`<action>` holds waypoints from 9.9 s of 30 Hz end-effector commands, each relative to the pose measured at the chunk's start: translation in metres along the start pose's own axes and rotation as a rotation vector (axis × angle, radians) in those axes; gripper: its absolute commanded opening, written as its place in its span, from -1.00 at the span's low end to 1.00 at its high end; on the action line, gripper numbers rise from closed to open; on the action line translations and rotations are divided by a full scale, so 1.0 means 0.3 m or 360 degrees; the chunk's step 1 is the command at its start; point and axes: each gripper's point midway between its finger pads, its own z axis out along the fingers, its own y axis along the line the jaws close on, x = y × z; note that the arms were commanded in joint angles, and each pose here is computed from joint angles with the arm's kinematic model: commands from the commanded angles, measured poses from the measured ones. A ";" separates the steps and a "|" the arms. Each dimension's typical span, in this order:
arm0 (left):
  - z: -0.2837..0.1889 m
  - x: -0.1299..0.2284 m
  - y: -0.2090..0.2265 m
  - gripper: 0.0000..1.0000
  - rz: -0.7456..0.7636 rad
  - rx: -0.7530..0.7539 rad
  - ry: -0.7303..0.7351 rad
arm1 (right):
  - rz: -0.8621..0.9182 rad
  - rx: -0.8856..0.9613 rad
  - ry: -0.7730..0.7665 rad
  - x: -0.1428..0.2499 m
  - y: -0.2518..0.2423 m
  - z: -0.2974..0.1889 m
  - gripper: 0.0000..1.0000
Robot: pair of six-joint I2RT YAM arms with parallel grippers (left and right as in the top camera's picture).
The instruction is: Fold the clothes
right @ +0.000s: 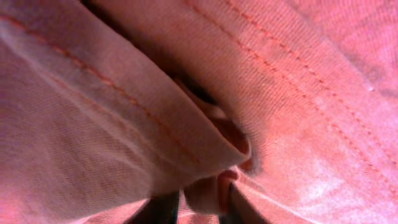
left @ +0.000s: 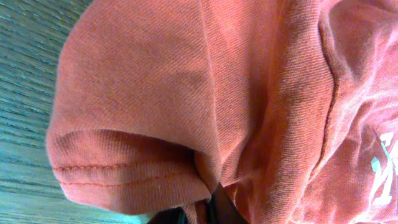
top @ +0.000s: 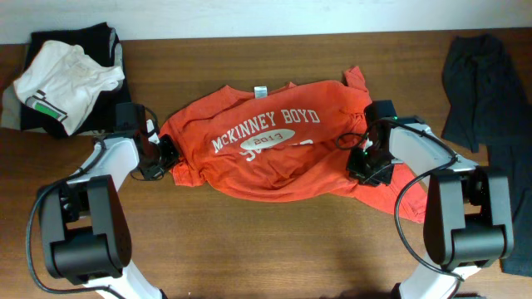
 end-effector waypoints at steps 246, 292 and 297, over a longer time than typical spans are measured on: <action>-0.467 -0.258 -0.173 -0.97 0.0258 -0.0566 -0.0098 | -0.0766 0.0136 -0.0308 -0.183 0.299 -0.090 0.91; -1.412 0.001 -0.306 -0.99 0.0308 -0.0006 -0.1144 | -0.0515 -0.0496 -0.1446 0.278 0.167 -1.175 -0.92; -1.804 0.260 -0.245 -0.99 0.0287 0.0277 -0.1664 | -0.0499 -0.0645 -0.1698 0.483 0.064 -1.434 -0.92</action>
